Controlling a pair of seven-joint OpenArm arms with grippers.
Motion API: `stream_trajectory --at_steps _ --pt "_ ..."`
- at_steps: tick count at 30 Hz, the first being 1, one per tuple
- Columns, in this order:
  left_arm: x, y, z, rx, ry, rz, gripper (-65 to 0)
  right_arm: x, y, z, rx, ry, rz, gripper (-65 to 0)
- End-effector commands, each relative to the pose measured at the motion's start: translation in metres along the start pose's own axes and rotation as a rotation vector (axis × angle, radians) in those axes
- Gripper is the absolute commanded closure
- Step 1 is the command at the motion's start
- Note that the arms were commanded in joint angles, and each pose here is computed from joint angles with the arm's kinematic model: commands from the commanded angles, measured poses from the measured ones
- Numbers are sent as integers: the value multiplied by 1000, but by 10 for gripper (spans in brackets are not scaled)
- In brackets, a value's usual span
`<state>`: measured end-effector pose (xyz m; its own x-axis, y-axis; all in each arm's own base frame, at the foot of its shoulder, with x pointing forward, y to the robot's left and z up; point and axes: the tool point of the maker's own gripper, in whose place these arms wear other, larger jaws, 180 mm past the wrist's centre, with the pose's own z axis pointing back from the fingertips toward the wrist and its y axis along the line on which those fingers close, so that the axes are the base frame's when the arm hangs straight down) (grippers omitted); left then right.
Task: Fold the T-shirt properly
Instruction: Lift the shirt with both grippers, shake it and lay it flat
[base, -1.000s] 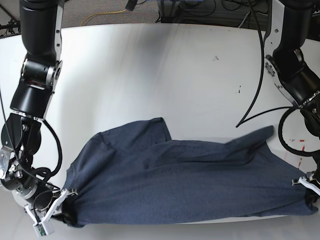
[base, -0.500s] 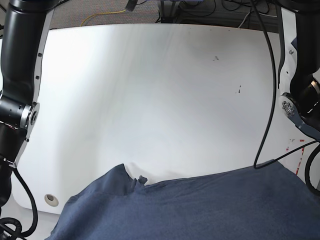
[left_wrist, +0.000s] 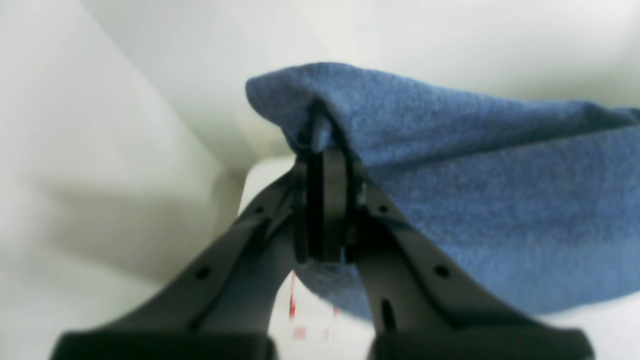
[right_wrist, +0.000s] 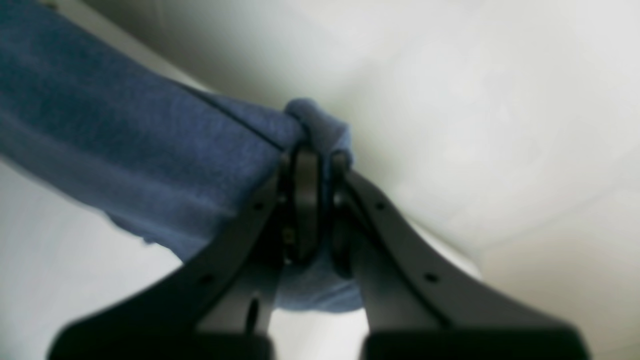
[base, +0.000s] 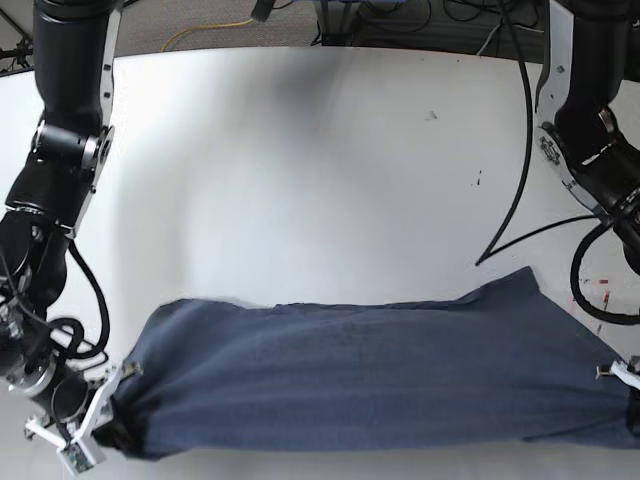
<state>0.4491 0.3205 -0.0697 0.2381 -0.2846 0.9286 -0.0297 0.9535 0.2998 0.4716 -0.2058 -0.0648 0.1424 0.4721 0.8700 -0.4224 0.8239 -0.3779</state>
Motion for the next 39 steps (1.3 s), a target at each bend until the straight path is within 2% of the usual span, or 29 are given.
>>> stream_trajectory --at_steps 1,7,12,19,26,34,39 --pt "13 1 12 21 -63 -37 0 -6 1 13 -24 -34 -5 0" --pt "-47 -40 25 -73 26 -54 0 -64 43 20 20 41 -56 0" --pt "-105 -71 49 -156 140 -77 0 -107 81 31 61 108 -102 0" --pt "-185 -69 91 -162 303 24 0 -165 111 60 67 212 -186 0" --pt "-234 -61 126 -145 429 56 0 -219 140 87 80 332 -288 0" --pt "-270 -59 155 -185 550 -57 0 -263 176 114 104 439 -400 0" --pt "-288 -44 171 -135 631 -98 0 -280 199 127 133 491 -441 0"
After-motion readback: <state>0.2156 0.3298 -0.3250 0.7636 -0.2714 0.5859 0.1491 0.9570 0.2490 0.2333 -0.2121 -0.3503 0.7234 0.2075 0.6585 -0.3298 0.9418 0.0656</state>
